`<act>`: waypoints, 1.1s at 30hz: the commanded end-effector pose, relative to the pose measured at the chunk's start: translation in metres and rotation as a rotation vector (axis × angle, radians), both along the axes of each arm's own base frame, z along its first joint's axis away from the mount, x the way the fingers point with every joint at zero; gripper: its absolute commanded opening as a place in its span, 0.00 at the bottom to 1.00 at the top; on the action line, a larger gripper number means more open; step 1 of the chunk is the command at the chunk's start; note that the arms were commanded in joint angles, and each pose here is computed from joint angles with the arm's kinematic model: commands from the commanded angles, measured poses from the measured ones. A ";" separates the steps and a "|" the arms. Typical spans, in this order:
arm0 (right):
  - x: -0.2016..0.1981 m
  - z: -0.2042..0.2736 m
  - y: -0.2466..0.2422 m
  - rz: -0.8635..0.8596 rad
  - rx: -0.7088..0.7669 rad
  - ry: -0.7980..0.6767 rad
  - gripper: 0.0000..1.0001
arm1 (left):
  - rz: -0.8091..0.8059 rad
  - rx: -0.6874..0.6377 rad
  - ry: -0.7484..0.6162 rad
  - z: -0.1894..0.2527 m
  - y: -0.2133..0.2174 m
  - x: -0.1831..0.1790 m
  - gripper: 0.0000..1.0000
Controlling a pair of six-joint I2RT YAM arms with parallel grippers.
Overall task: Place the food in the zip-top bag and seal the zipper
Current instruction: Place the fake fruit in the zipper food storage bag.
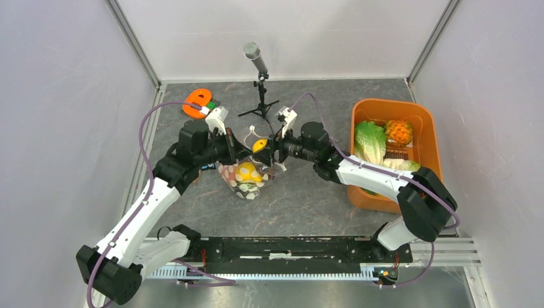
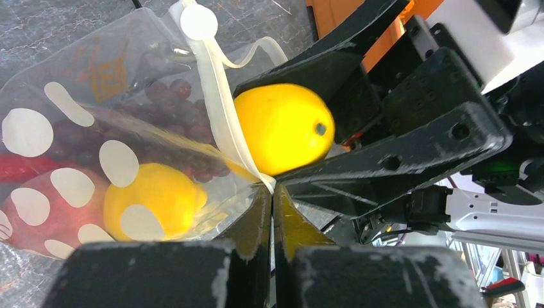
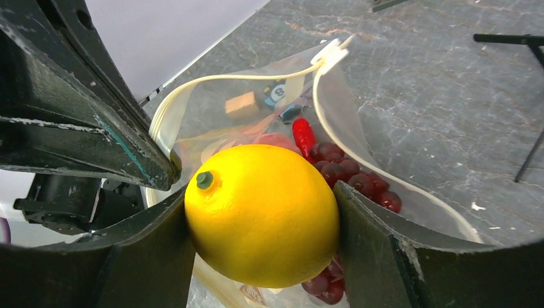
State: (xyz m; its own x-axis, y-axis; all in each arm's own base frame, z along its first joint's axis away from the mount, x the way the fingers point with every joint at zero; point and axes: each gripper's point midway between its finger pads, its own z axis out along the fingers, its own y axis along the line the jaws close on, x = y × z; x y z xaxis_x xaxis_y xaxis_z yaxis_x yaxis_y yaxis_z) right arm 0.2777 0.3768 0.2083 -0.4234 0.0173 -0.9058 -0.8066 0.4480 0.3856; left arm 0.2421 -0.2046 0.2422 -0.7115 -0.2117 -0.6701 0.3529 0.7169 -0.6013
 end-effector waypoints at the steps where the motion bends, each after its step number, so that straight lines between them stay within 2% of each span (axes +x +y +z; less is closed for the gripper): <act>1: 0.005 0.028 0.019 0.004 0.061 -0.084 0.56 | -0.005 -0.023 -0.061 0.016 -0.001 0.000 0.02; 10: 0.000 0.026 0.035 -0.014 0.143 -0.097 0.60 | 0.038 -0.031 -0.081 0.020 0.004 0.003 0.02; 19: 0.008 -0.007 0.037 -0.082 0.044 -0.061 0.65 | 0.108 -0.028 -0.082 0.018 0.013 0.007 0.02; 26: 0.008 -0.005 0.050 -0.040 0.046 -0.065 0.69 | 0.119 -0.020 -0.085 0.019 0.015 0.009 0.02; 30: 0.011 -0.004 0.052 -0.057 0.059 -0.071 0.73 | 0.130 -0.014 -0.083 0.018 0.016 0.010 0.02; 33: 0.008 -0.001 0.057 -0.021 0.064 -0.076 0.82 | 0.155 0.008 -0.079 0.015 0.021 0.012 0.02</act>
State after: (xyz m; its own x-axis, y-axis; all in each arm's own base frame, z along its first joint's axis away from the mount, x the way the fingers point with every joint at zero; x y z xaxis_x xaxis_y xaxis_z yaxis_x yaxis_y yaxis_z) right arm 0.2844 0.4190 0.1772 -0.4125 0.0391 -0.9101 -0.7842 0.4932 0.3766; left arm 0.2478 -0.1873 0.2423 -0.6593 -0.2625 -0.7046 0.2989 0.7684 -0.5659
